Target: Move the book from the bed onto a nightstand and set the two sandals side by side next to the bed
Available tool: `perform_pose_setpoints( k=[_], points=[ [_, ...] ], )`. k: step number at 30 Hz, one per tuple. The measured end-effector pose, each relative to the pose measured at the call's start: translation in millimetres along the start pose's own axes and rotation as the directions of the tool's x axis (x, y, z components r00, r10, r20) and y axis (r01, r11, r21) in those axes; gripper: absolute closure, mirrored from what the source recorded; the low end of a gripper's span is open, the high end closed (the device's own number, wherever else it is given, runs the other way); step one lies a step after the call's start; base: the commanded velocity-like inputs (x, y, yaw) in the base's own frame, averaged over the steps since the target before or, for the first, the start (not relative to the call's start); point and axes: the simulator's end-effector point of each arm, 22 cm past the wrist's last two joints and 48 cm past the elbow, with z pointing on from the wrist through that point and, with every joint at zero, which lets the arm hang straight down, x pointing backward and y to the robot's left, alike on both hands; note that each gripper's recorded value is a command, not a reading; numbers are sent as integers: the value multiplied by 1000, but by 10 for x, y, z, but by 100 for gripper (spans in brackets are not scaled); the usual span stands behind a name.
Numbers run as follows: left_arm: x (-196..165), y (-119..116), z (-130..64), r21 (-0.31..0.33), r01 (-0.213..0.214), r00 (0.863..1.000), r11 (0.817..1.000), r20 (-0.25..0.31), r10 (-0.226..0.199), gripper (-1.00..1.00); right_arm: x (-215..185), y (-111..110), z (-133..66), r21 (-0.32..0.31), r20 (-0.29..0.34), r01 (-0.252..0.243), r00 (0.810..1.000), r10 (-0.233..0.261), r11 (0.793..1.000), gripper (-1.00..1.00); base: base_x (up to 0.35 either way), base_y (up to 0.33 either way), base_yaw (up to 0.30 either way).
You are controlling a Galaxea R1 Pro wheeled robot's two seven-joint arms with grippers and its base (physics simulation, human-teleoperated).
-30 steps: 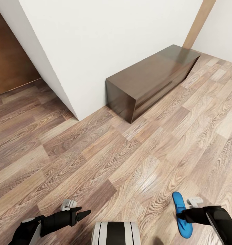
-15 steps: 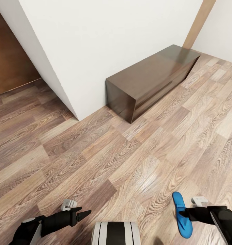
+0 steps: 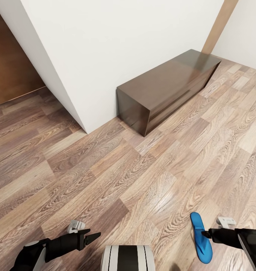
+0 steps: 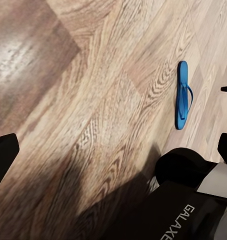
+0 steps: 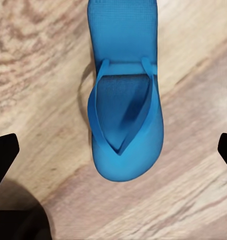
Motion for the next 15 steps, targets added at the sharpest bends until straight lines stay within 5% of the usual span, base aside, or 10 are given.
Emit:
perform_pose_setpoints(
  k=[4, 7, 15],
  points=[
    [2, 1, 1, -1, -1, 1000, 1000, -1, 1, -100, -60, 6, 2, 0, 28, 17, 999, -17, 1000, -100, 0, 0, 0],
    [4, -4, 7, 0, 0, 1000, 1000, -1, 0, -100, -225, 12, -5, 3, 105, 64, 992, -64, 998, -100, 0, 0, 0],
    [82, 32, 28, -2, 15, 1000, 1000, -9, -15, -100, -272, 18, 4, 4, 135, 85, 987, -84, 996, -100, 0, 0, 0]
  ],
)
